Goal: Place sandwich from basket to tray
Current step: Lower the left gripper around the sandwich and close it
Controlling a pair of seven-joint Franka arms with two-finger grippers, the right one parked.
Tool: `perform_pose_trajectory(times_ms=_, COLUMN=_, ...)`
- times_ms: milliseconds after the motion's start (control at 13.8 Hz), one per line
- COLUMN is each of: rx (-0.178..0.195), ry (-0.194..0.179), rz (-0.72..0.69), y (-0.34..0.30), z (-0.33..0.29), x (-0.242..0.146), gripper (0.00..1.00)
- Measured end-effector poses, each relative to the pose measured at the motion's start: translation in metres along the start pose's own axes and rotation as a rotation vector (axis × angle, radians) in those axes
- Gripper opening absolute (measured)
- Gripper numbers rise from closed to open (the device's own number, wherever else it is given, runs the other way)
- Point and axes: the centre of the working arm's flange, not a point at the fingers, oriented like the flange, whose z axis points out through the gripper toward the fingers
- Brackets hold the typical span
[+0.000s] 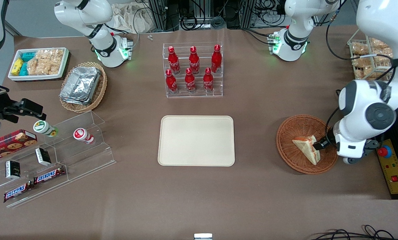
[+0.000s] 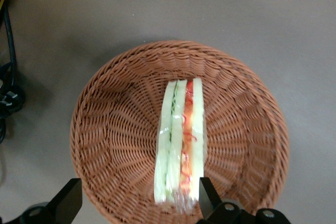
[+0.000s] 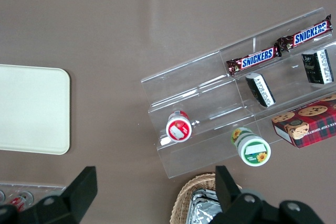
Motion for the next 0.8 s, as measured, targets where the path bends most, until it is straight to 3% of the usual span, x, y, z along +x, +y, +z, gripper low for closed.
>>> perform_pose_trajectory(times_ms=364, rx=-0.014, ry=0.001, rz=-0.148, y=0.008, z=0.026, x=0.000, gripper=1.00)
perform_pose_trajectory(times_ms=800, rx=-0.002, ry=-0.024, rz=-0.169, y=0.013, z=0.045, x=-0.003, gripper=1.00)
